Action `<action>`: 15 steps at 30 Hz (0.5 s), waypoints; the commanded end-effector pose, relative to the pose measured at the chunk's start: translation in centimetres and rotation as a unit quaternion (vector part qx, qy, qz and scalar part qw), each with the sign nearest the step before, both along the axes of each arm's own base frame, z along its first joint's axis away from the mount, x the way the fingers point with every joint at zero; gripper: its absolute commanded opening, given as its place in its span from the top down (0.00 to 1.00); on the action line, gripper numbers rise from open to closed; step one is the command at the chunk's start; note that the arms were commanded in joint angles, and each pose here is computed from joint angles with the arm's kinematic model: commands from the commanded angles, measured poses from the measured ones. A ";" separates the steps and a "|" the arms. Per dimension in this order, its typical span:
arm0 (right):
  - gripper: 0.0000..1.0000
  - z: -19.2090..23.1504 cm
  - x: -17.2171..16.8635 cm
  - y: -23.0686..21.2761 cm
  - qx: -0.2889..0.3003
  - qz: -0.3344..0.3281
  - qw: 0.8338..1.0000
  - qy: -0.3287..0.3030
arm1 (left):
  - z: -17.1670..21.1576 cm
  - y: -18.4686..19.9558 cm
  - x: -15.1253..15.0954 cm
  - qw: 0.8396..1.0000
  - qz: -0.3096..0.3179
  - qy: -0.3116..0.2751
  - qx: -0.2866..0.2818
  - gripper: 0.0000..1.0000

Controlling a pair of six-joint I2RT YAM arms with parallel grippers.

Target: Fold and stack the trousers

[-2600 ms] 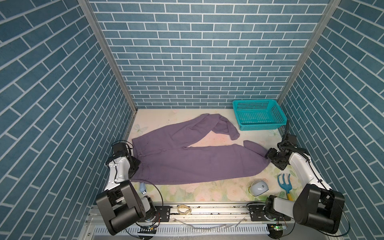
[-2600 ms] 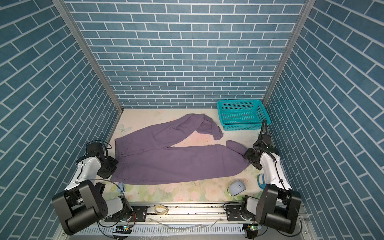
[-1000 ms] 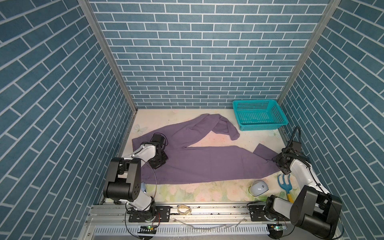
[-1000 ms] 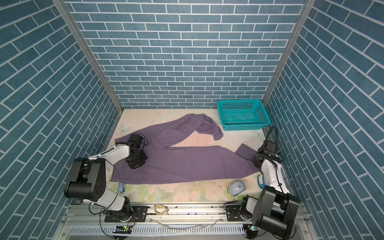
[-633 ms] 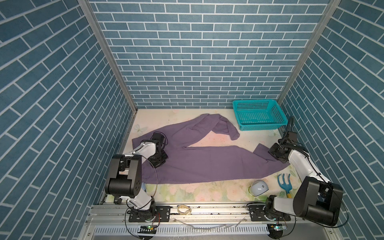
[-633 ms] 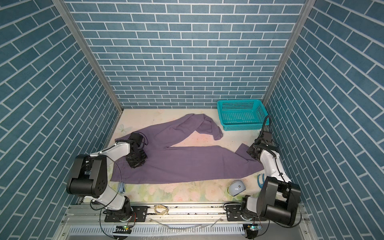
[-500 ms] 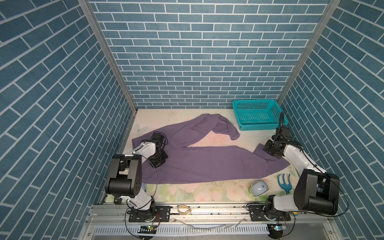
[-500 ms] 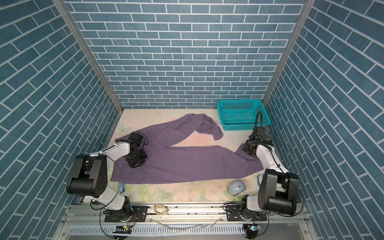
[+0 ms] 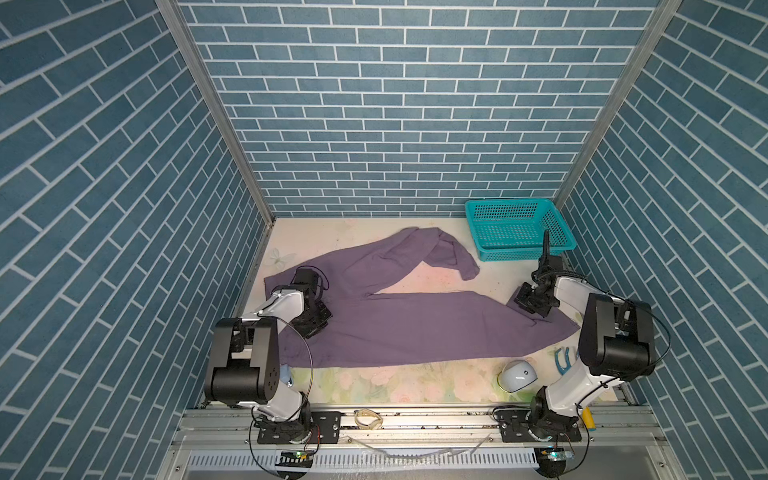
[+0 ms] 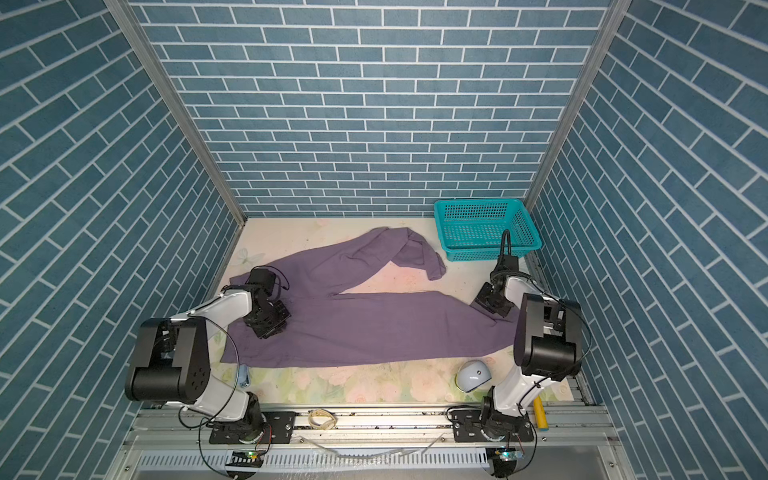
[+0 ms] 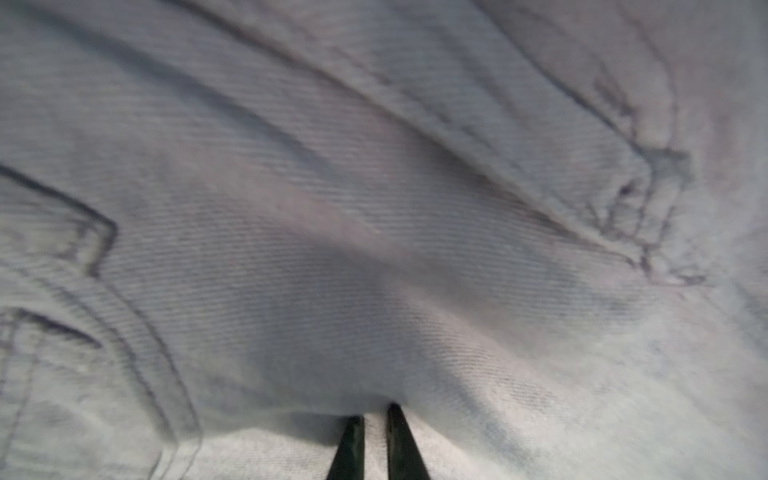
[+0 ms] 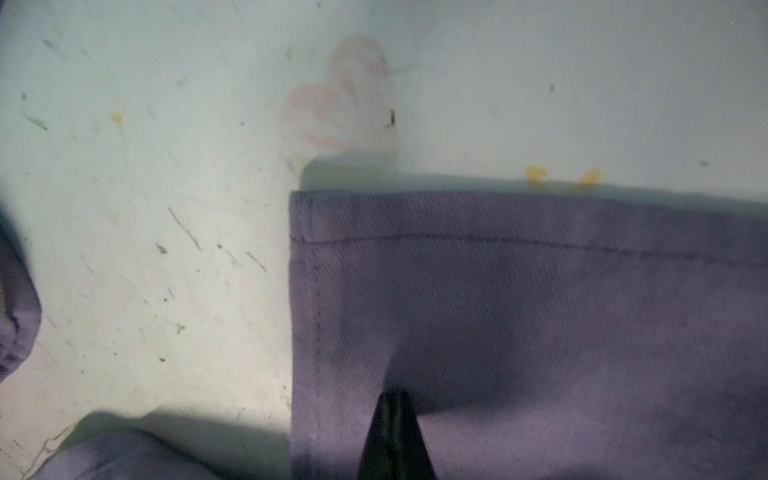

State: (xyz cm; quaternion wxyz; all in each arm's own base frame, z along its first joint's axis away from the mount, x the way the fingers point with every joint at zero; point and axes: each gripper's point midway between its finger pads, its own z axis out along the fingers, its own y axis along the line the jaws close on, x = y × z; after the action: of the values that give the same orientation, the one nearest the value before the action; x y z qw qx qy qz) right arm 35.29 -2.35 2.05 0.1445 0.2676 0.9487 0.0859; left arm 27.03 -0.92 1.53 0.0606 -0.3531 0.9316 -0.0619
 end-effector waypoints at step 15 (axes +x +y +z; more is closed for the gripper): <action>0.98 -2.6 4.7 -5.3 0.077 -0.092 0.993 0.014 | 0.2 3.1 -3.2 0.997 -0.007 0.052 0.048 0.86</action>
State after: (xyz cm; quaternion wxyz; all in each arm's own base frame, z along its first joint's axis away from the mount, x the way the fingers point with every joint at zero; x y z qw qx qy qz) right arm 40.86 -6.91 2.10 0.1648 0.3270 0.9190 0.1461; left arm 26.15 0.47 1.71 0.0538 -0.3496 0.9340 -0.0504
